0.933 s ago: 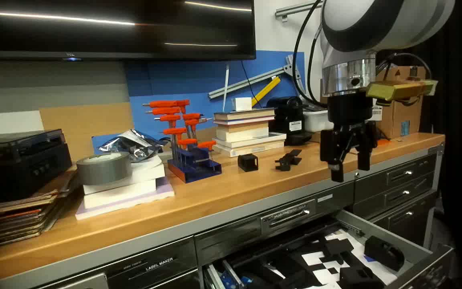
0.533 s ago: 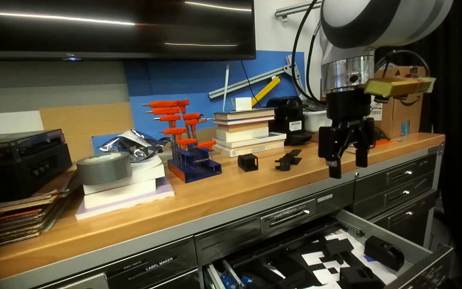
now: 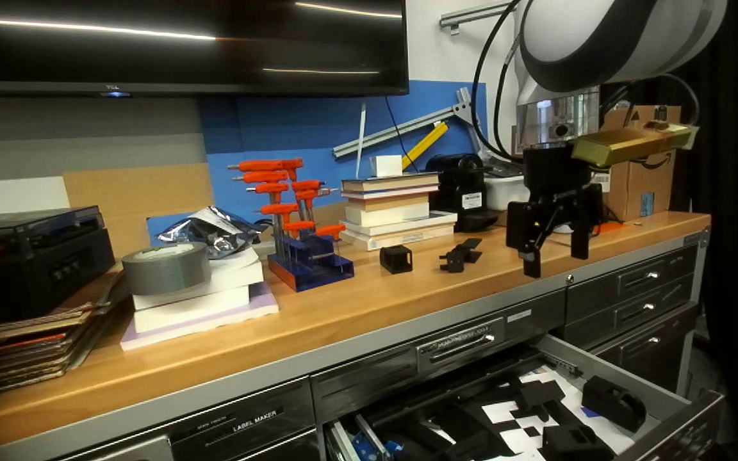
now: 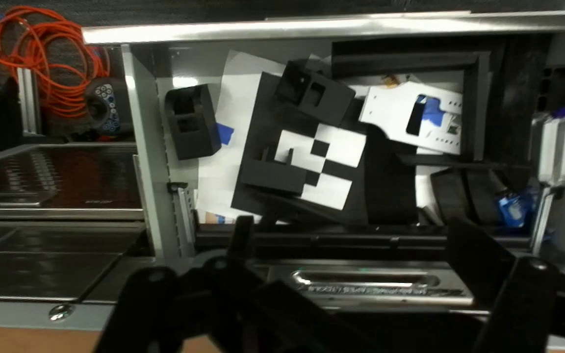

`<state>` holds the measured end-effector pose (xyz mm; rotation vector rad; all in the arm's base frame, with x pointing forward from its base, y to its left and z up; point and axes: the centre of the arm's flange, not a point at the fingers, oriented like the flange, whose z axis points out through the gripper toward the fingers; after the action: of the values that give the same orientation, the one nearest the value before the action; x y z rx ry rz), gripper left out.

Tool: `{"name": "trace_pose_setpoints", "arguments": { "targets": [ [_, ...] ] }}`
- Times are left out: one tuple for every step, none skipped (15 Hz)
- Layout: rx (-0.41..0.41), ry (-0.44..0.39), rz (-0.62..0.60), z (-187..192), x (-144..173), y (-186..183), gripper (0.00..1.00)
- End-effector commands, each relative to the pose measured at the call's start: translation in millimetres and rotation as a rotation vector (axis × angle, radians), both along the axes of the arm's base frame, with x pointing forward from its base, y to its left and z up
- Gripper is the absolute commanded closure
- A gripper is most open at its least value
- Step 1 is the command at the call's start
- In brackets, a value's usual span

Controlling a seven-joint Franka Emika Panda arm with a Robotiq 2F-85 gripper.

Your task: Put the three black objects in the open drawer and close it

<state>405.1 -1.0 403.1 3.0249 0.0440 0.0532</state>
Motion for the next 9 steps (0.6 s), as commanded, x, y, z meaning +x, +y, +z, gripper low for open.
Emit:
{"name": "trace_pose_setpoints", "arguments": {
  "targets": [
    [-0.056, -0.108, -0.104, -8, 26, -24, 0.0],
    [-0.065, -0.134, -0.123, -11, 32, -31, 0.0],
    [-0.07, -0.163, -0.141, -17, 40, -39, 0.0],
    [-0.07, -0.189, -0.157, -22, 48, -47, 0.0],
    [-0.065, -0.212, -0.17, -27, 57, -53, 0.0],
    [-0.054, -0.227, -0.177, -30, 68, -58, 0.0],
    [-0.044, -0.244, -0.178, -31, 79, -60, 0.0],
    [-0.035, -0.262, -0.186, -32, 88, -61, 0.0],
    [-0.027, -0.282, -0.187, -30, 99, -61, 0.0]
  ]
}}
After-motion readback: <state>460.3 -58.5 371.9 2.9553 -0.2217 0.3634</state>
